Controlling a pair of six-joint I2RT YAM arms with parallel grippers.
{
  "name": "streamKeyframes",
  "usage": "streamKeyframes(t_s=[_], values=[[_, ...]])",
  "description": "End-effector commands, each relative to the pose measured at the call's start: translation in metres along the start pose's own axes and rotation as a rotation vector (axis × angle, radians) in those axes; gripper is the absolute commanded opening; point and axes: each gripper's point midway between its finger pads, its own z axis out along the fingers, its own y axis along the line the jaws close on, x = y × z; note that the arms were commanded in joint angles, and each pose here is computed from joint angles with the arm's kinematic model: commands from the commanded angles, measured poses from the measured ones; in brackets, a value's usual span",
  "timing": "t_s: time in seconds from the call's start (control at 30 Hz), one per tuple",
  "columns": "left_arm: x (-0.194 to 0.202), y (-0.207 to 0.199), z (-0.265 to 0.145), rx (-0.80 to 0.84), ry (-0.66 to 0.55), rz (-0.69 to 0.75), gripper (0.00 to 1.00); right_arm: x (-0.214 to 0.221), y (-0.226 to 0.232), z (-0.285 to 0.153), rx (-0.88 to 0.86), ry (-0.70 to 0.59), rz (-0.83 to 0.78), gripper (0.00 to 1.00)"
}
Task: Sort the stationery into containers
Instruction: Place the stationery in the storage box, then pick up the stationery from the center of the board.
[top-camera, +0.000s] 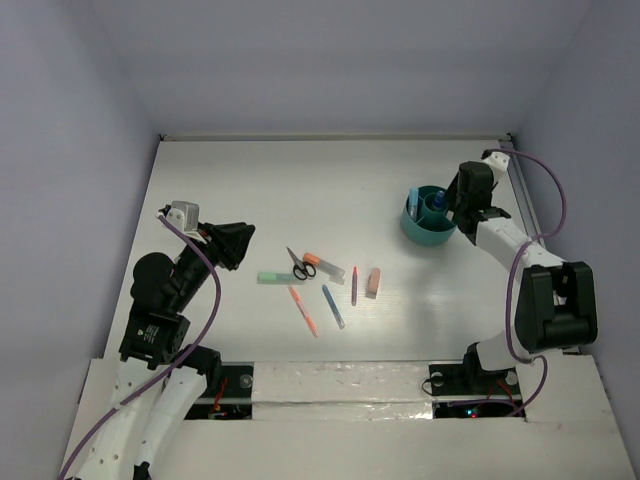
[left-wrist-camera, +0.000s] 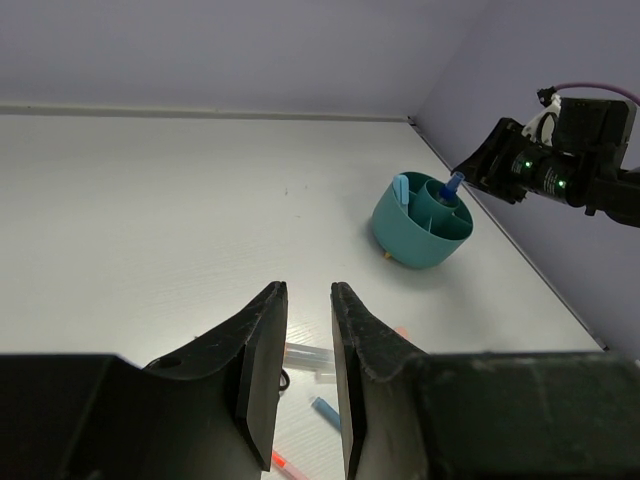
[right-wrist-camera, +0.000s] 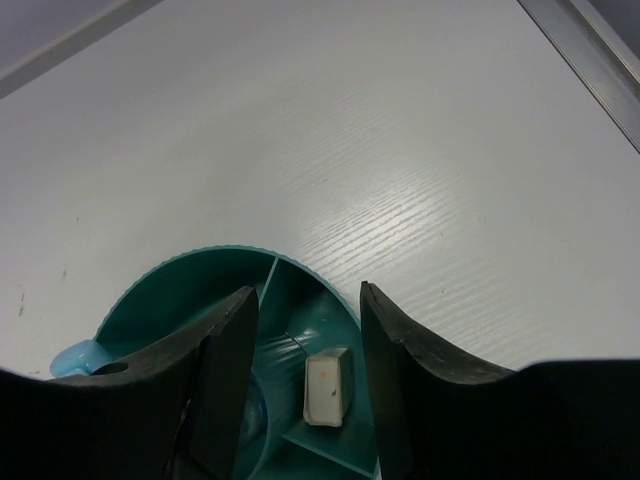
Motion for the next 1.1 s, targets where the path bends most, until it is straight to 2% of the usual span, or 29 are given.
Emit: streamKeyframes(t_s=[0.0, 0.33, 0.43, 0.47, 0.5, 0.53, 0.57, 0.7, 0.73, 0.83, 0.93, 0.97, 1.0, 1.07], values=[[-0.007, -0.008, 0.000, 0.039, -0.035, 0.014, 0.22, -0.018, 0.005, -0.011, -0.028, -0.040, 0.041, 0.52], [-0.007, -0.007, 0.001, 0.039, -0.031, 0.012, 0.22, -0.053, -0.007, -0.047, -0.026, -0.151, 0.096, 0.50], [-0.007, -0.007, 0.001, 0.039, -0.031, 0.010, 0.22, -0.064, -0.013, -0.067, -0.046, -0.191, 0.122, 0.35], [-0.007, -0.007, 0.001, 0.038, -0.033, 0.012, 0.22, -0.058, -0.007, -0.072, -0.102, -0.172, 0.118, 0.11], [-0.007, -0.007, 0.001, 0.036, -0.035, 0.012, 0.20, -0.055, 0.000, -0.078, -0.157, -0.163, 0.117, 0.01], [-0.008, -0.007, 0.001, 0.035, -0.036, 0.014, 0.15, -0.052, 0.008, -0.083, -0.218, -0.152, 0.108, 0.00], [-0.010, -0.006, 0.001, 0.025, -0.042, 0.014, 0.02, -0.042, 0.029, -0.096, -0.346, -0.108, 0.086, 0.00], [-0.014, 0.004, -0.001, -0.032, -0.059, 0.013, 0.00, 0.026, 0.073, -0.124, -0.541, 0.114, -0.042, 0.00], [-0.013, 0.004, 0.000, -0.033, -0.058, 0.008, 0.00, 0.049, 0.094, -0.143, -0.609, 0.160, -0.104, 0.00], [-0.011, 0.004, 0.001, -0.032, -0.048, 0.006, 0.00, 0.102, 0.107, -0.166, -0.634, 0.283, -0.237, 0.05], [-0.011, 0.003, 0.002, -0.024, -0.043, 0.004, 0.01, 0.146, 0.111, -0.190, -0.654, 0.393, -0.306, 0.33], [-0.011, 0.002, 0.002, -0.019, -0.043, 0.006, 0.03, 0.155, 0.107, -0.191, -0.635, 0.413, -0.315, 0.57], [-0.011, 0.001, 0.002, -0.014, -0.043, 0.005, 0.04, 0.164, 0.106, -0.196, -0.628, 0.435, -0.317, 0.66], [-0.009, 0.001, 0.002, -0.011, -0.040, 0.006, 0.07, 0.171, 0.098, -0.189, -0.574, 0.429, -0.326, 0.75]])
